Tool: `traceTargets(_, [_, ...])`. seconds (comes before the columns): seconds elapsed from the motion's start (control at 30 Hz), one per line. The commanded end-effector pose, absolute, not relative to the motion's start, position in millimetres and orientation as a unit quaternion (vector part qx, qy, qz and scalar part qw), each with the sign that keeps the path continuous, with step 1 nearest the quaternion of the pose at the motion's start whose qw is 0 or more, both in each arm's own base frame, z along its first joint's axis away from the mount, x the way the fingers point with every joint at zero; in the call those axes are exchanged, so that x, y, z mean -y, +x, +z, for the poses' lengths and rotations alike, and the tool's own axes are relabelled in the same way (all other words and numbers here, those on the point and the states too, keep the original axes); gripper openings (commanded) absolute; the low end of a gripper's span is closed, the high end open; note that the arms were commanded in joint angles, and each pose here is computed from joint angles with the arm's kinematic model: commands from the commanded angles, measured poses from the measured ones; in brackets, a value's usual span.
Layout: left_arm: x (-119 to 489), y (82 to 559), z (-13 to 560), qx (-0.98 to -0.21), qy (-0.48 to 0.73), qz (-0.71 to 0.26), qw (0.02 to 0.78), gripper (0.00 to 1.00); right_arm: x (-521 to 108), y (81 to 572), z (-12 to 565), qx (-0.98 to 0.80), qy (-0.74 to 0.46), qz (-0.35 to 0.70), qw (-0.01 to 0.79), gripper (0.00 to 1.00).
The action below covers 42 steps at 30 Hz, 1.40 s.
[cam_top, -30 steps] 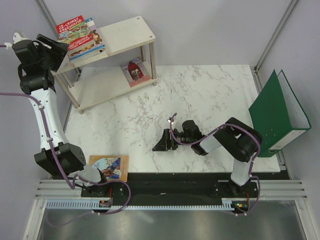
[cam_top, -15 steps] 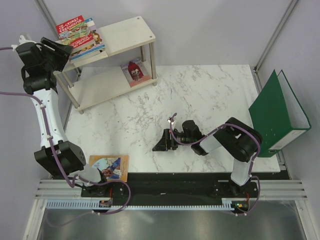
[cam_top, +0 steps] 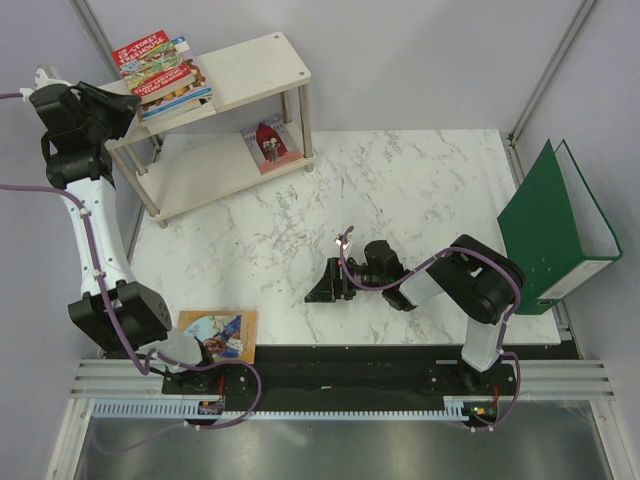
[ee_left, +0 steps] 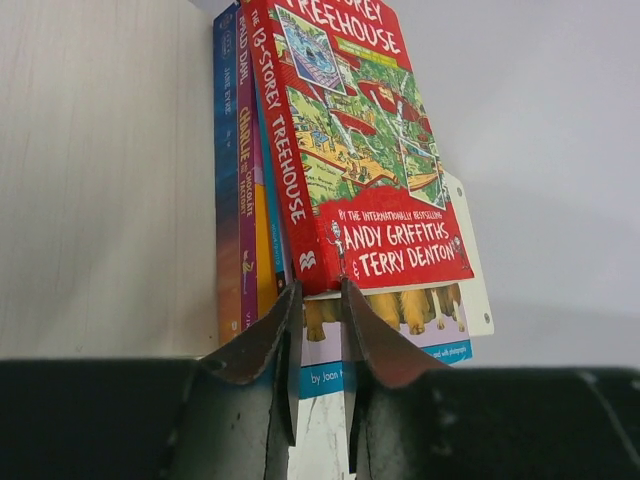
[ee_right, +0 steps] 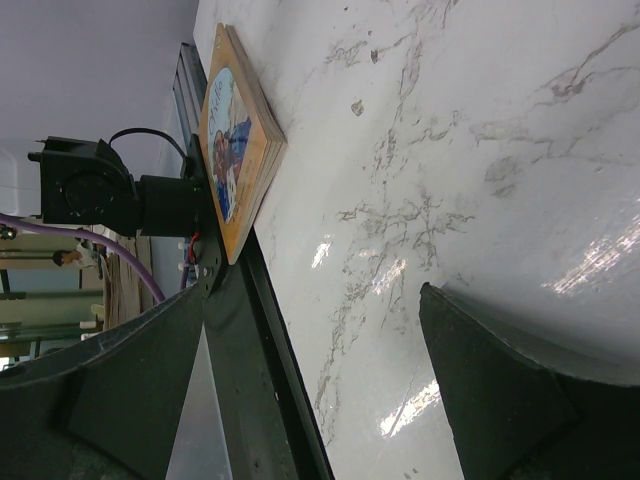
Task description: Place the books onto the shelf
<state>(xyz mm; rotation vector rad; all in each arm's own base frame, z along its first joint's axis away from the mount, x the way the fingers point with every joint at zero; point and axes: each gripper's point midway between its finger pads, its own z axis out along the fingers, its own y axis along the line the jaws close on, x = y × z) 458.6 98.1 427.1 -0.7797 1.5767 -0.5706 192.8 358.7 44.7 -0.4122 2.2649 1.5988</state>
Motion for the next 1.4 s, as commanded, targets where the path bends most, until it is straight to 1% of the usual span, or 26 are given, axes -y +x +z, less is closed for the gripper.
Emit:
traceTargets(0.0, [-100, 462, 448, -0.663, -0.322, -0.251, 0.628, 0.22, -321, 159, -32, -0.879, -0.098, 0.462, 0.072, 0.98])
traceTargets(0.2, [-96, 452, 455, -0.660, -0.314, -0.248, 0.635, 0.19, -321, 159, -33, -0.879, -0.098, 0.461, 0.070, 0.98])
traceTargets(0.47, [-78, 431, 466, -0.660, -0.290, -0.267, 0.639, 0.19, -321, 159, -35, -0.880, -0.097, 0.460, 0.069, 0.98])
traceTargets(0.67, [-67, 426, 457, -0.671, -0.281, -0.291, 0.621, 0.19, -322, 160, -34, -0.879, -0.098, 0.462, 0.069, 0.98])
traceTargets(0.87, [-67, 419, 451, -0.671, -0.289, -0.283, 0.622, 0.20, -321, 159, -35, -0.880, -0.098, 0.460, 0.067, 0.98])
traceTargets(0.9, [-67, 419, 453, -0.669, -0.288, -0.283, 0.624, 0.22, -321, 159, -35, -0.880, -0.097, 0.460, 0.067, 0.98])
traceTargets(0.93, [-68, 423, 450, -0.671, -0.291, -0.285, 0.620, 0.29, -321, 159, -35, -0.880, -0.097, 0.461, 0.067, 0.98])
traceTargets(0.97, [-69, 424, 454, -0.668, -0.290, -0.286, 0.623, 0.44, -322, 159, -35, -0.879, -0.097, 0.461, 0.067, 0.98])
traceTargets(1.07, [-73, 428, 460, -0.662, -0.292, -0.284, 0.629, 0.56, -321, 159, -36, -0.880, -0.096, 0.460, 0.067, 0.98])
traceTargets(1.17, [-73, 433, 463, -0.658, -0.290, -0.291, 0.631, 0.59, -322, 159, -36, -0.880, -0.098, 0.461, 0.067, 0.98])
traceTargets(1.37, [-62, 439, 482, -0.646, -0.269, -0.320, 0.639, 0.59, -322, 159, -37, -0.880, -0.096, 0.461, 0.063, 0.98])
